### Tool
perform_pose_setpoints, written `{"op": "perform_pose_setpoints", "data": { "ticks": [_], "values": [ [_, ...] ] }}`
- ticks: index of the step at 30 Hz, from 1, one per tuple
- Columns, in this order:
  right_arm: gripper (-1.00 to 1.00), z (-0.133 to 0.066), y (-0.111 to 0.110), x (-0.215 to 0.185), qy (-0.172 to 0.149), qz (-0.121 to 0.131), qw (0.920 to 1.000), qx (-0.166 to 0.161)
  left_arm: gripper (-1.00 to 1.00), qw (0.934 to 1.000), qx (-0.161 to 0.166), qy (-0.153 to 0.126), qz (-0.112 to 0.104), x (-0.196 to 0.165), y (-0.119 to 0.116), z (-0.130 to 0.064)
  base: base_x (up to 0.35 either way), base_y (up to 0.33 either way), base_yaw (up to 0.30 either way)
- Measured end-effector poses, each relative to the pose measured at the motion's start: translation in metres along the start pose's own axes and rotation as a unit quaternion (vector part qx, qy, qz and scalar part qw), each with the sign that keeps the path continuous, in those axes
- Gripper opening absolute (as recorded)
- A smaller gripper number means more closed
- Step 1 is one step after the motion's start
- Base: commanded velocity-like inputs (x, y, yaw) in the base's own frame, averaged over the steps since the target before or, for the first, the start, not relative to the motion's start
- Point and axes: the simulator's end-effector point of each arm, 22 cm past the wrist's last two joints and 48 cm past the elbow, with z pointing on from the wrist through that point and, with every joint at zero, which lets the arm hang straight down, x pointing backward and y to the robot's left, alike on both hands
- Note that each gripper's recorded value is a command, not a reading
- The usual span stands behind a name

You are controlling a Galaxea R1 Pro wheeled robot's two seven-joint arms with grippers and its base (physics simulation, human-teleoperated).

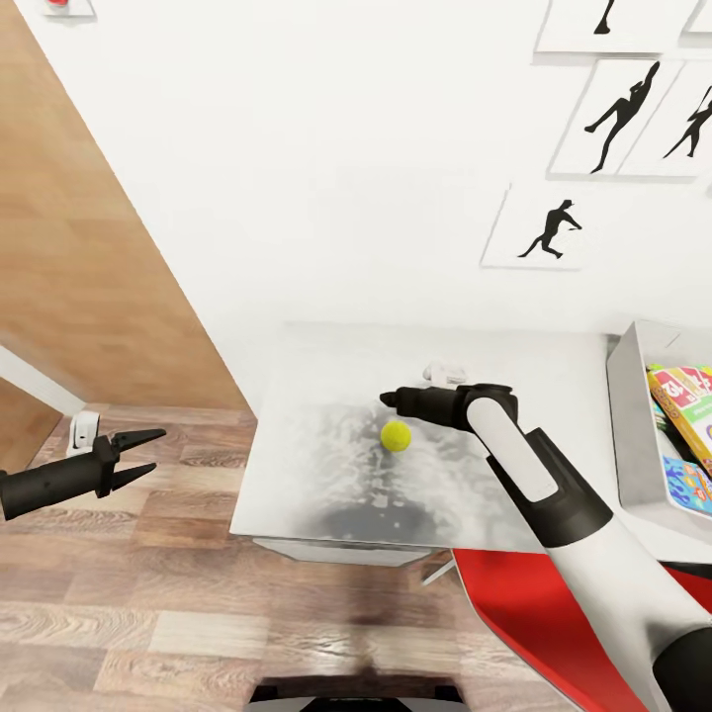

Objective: Put all the toys in the child's room - the three board games (two on the bed and one on the table), the two jigsaw puzzles on the table, and the tennis ball on the table - inside the toy box on the table in the child's room.

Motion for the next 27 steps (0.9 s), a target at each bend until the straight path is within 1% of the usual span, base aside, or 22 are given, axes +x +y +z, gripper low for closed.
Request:
{"op": "perform_pose_setpoints", "data": {
  "ticks": [2,7,11,15,27],
  "values": [
    [1.0,0.002,-0.002,0.002,0.003,0.001,1.0,0.002,1.0,1.0,0.0,0.0,0.0,0.0,0.0,0.0,0.0,0.0,0.001],
    [1.0,0.014,-0.017,0.018,0.026,0.01,0.9994,0.018,1.0,1.0,-0.001,0.0,0.001,0.0,0.001,0.0,0.0,0.0,0.0],
    [1.0,0.019,-0.02,0.024,0.036,0.013,0.999,0.022,1.0,1.0,-0.002,0.001,0.001,0.001,0.001,0.0,0.0,0.0,0.0],
    [1.0,0.021,-0.019,0.029,0.041,0.012,0.9989,0.021,1.0,1.0,-0.002,0.001,0.001,0.001,0.001,0.001,0.0,0.0,0.0],
    [1.0,0.026,-0.001,0.039,0.052,0.007,0.9986,0.009,1.0,1.0,-0.001,0.001,0.001,0.001,0.001,0.001,0.0,0.0,0.0]
  ]
}}
